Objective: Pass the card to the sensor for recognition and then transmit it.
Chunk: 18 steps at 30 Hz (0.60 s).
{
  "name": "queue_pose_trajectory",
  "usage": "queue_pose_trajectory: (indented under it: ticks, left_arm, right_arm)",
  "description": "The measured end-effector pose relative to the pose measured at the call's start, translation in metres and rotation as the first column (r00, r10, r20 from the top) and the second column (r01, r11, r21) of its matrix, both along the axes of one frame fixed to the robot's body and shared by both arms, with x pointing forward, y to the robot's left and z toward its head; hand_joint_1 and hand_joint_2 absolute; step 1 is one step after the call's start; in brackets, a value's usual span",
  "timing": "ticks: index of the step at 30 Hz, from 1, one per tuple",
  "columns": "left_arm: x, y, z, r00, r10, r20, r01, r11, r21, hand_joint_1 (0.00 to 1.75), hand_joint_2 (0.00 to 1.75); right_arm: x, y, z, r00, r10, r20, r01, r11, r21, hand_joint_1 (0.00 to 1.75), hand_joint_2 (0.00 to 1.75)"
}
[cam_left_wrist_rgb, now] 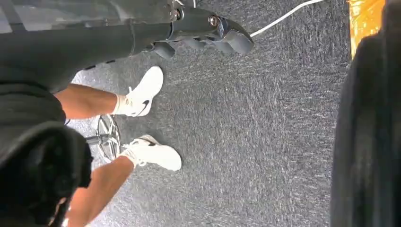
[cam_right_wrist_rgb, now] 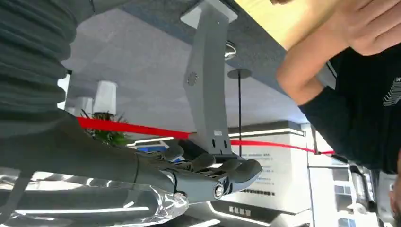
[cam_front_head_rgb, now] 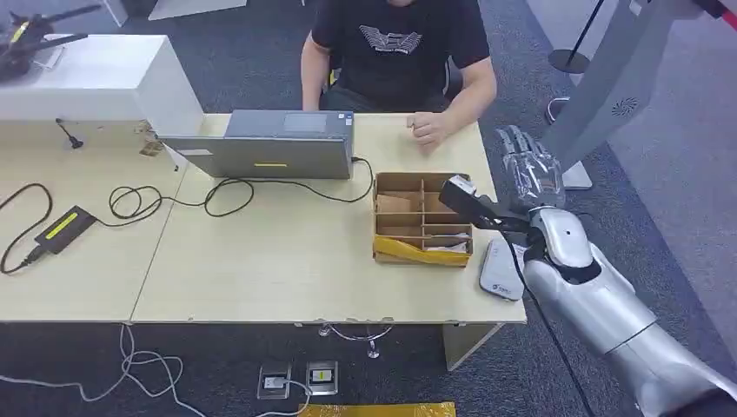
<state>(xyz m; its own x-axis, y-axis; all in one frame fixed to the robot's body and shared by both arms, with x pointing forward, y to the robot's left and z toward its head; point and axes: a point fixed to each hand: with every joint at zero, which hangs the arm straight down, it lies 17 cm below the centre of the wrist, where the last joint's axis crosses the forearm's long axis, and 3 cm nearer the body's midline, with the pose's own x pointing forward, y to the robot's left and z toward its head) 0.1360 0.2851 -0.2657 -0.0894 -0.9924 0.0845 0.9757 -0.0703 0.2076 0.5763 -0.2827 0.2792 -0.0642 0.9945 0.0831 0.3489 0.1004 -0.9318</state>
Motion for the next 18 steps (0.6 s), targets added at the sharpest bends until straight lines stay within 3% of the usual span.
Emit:
queue_pose_trajectory:
  ticks: [6,18]
  left_arm:
    - [-0.009,0.003,-0.002,1.0,0.008,-0.007,-0.008,1.0,0.003,0.0,0.0]
    - [-0.028,0.008,-0.006,1.0,0.013,-0.029,-0.013,1.0,0.01,0.0,0.0]
  right_arm:
    - [-0.019,-0.012,-0.014,0.996,-0.007,-0.087,0.013,0.998,0.058,0.0,1.75]
    - [-0.055,0.0,-0.031,0.99,0.037,-0.138,-0.033,0.999,0.033,0.0,1.75]
